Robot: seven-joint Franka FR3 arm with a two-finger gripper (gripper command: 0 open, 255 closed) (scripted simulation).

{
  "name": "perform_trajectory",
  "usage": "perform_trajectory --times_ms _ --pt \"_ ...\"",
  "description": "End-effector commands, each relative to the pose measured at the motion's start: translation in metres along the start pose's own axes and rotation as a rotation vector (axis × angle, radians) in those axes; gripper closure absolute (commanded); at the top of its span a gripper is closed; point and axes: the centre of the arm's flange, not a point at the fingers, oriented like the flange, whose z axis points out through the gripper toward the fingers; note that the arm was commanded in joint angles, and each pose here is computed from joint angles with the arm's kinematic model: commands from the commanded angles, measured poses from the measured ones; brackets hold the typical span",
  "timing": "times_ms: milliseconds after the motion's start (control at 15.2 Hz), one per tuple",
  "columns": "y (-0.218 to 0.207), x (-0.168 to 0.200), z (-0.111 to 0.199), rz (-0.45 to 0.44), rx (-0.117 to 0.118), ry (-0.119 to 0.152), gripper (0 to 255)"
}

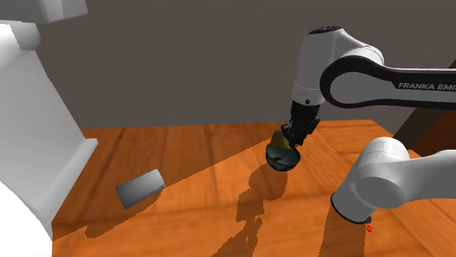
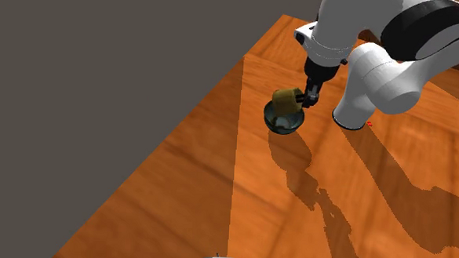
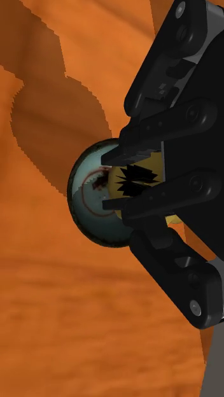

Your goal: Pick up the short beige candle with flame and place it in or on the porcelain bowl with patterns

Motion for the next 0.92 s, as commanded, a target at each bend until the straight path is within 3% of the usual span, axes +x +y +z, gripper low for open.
perform_trajectory --times_ms 0,660,858 --pt "0.004 -0.001 0.011 -0.001 0.0 0.0 255" --pt "-0.001 0.002 0.064 -0.001 0.0 0.0 255" --pt "-0.001 0.002 0.064 -0.001 0.0 0.0 255"
